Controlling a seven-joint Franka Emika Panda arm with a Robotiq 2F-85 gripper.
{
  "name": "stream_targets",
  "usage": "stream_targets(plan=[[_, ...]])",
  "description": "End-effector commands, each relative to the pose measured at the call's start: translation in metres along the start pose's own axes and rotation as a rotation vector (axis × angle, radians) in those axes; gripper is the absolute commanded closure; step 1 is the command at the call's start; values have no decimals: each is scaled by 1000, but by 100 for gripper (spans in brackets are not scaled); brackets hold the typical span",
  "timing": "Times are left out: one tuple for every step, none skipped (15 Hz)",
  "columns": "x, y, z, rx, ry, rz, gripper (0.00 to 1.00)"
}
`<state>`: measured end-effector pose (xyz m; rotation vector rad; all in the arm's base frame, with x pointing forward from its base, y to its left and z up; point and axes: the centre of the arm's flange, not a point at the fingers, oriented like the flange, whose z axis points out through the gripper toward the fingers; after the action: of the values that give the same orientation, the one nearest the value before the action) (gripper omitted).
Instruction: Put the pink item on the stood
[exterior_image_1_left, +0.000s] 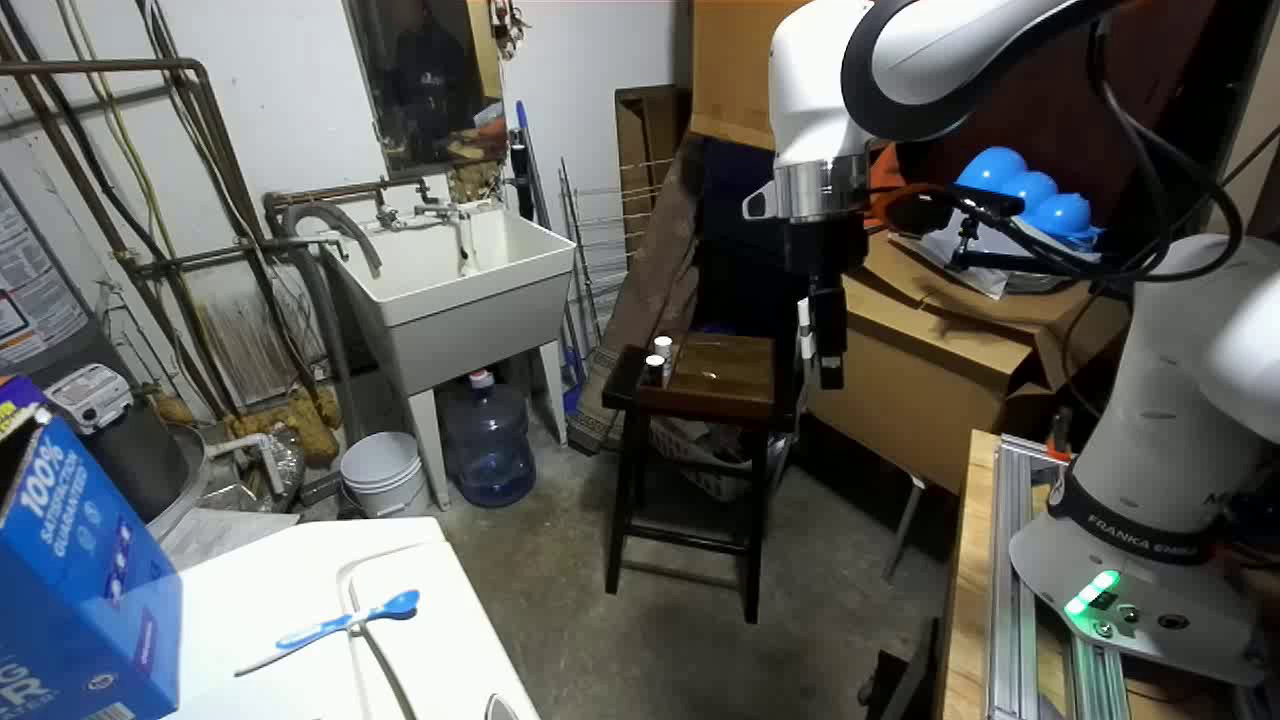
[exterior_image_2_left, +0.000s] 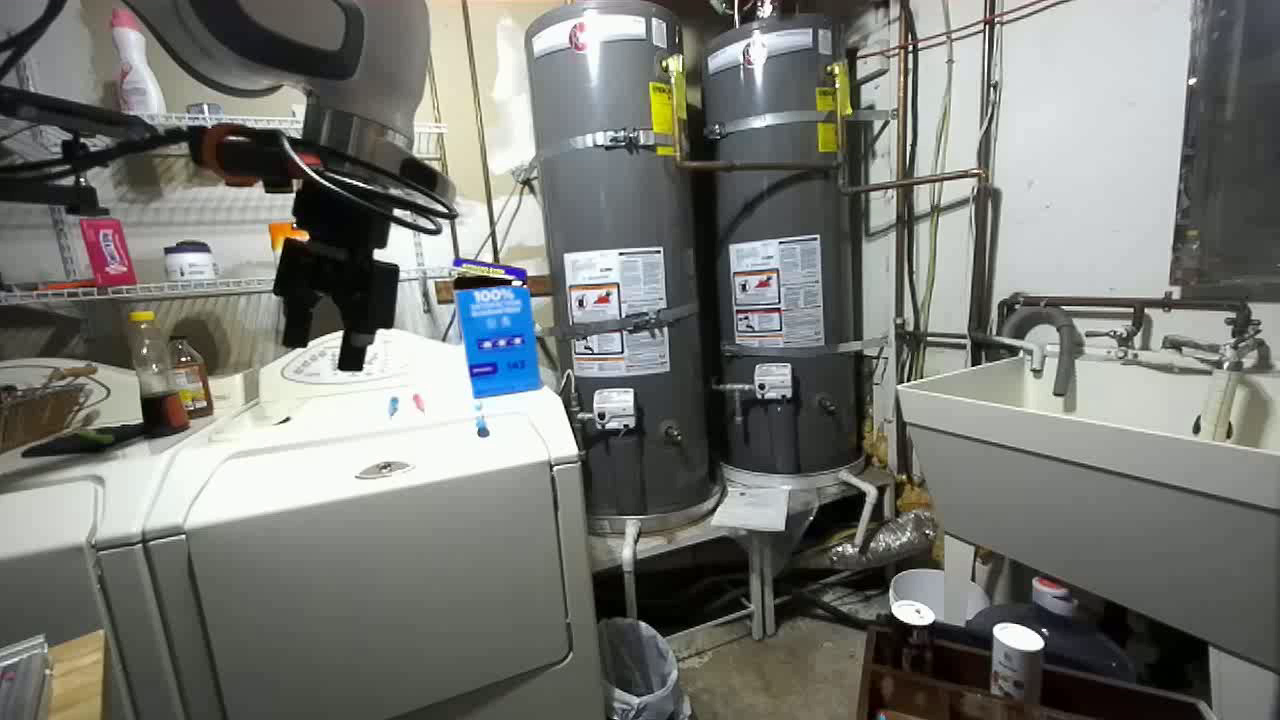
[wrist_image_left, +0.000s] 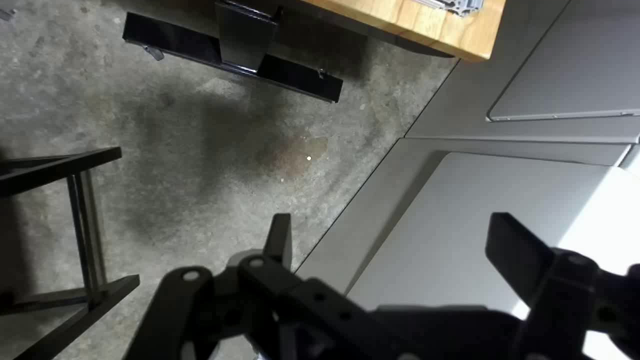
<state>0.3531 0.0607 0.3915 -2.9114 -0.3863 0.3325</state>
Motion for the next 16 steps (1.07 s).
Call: stream_targets(plan=[[0,0,0,0,0,0,0],[0,0,0,0,0,0,0],[0,0,0,0,0,0,0],[0,0,0,0,0,0,0],[0,0,0,0,0,0,0],[0,0,0,0,0,0,0],[0,0,0,0,0,0,0],[0,0,0,0,0,0,0],[-1,0,-1,-10,5,7,0],[9,-10,-2,-13,40,-13,0],[21,-20,-3,-44,49,-22,0],[35,-36,-5,-65,71,-51,0],[50,-54,-8,-101,95,-74,0],[63,-74,-11,-123,115,-104,0],[74,-92,-12,-141,125,-124,0],[87,-111,-11,-147,133,-150,0]])
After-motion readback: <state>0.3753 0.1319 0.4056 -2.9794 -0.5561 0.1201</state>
